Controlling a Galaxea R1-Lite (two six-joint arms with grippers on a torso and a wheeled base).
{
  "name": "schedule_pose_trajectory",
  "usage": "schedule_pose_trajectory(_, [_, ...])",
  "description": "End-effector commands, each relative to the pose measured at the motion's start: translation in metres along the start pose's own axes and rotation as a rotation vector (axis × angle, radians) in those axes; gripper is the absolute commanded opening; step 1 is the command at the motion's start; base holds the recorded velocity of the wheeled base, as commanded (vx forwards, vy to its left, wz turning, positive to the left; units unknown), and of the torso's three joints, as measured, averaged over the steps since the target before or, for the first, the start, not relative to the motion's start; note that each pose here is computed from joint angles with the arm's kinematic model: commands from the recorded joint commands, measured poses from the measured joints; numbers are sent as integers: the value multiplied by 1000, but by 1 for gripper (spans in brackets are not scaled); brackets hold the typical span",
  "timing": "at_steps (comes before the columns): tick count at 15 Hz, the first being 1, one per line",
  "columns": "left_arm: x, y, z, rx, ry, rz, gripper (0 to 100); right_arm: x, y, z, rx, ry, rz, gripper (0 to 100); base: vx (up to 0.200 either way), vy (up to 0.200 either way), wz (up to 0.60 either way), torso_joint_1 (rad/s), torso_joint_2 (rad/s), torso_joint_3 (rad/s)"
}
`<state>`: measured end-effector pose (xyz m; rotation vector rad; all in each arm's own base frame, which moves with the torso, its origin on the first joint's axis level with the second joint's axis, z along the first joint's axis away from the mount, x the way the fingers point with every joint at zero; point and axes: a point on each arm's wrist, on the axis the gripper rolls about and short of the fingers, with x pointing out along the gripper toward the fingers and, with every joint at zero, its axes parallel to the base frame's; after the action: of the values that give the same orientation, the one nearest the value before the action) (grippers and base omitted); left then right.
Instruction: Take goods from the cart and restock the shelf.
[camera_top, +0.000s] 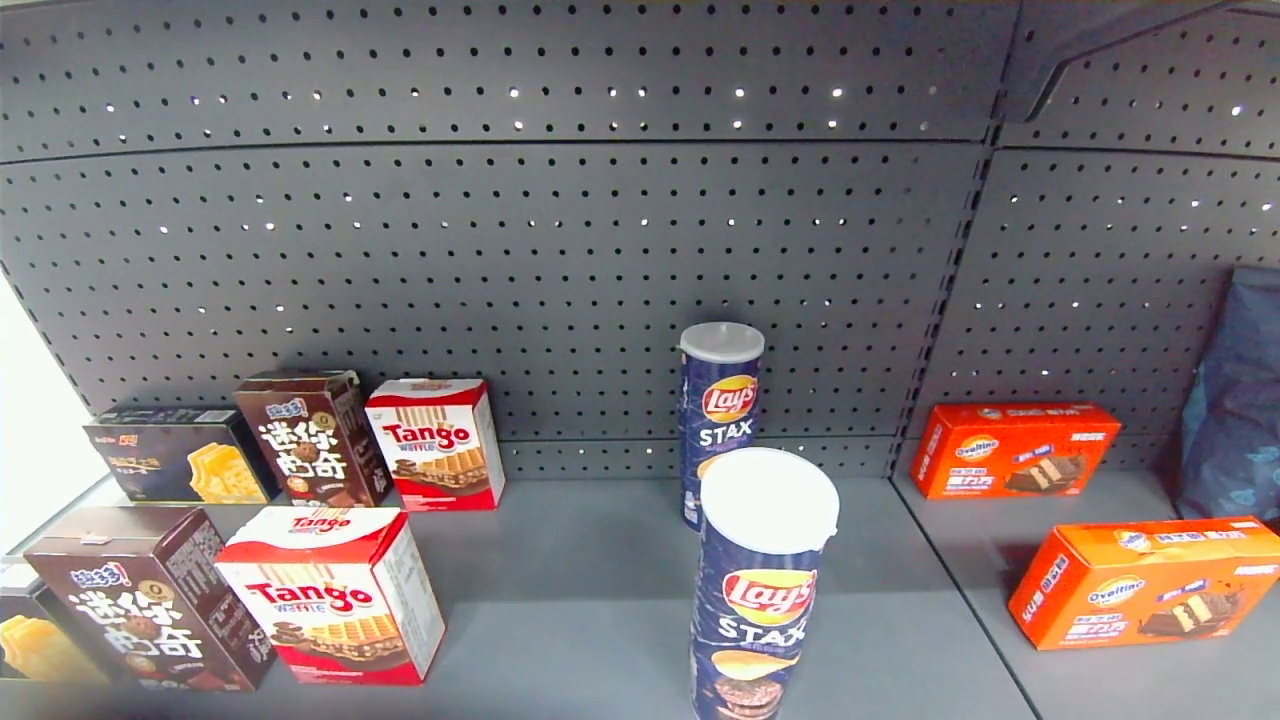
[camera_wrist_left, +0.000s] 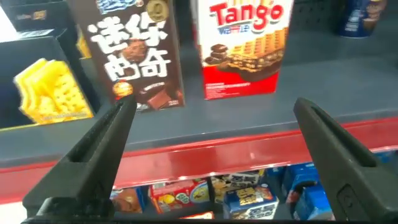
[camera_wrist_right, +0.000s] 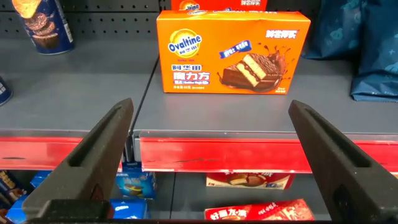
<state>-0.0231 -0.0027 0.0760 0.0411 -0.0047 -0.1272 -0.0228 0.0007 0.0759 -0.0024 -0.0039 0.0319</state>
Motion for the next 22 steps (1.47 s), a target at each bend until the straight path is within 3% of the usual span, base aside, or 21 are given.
schedule_pose_trajectory(1, [0,0,0,0,-1,0,100,0,0,0,-1,-1,0,100,0,0,0,0,0,0])
schedule_pose_trajectory(13, [0,0,0,-10,-1,11,100,0,0,0,-1,-1,0,100,-17,0,0,0,-1,0])
schedule_pose_trajectory(16, [0,0,0,-16,0,18,100,0,0,0,-1,-1,0,100,0,-200,0,-1,4,2])
schedule_pose_trajectory(22, [0,1,0,-23,1,31,100,0,0,0,-1,-1,0,100,0,0,0,0,0,0])
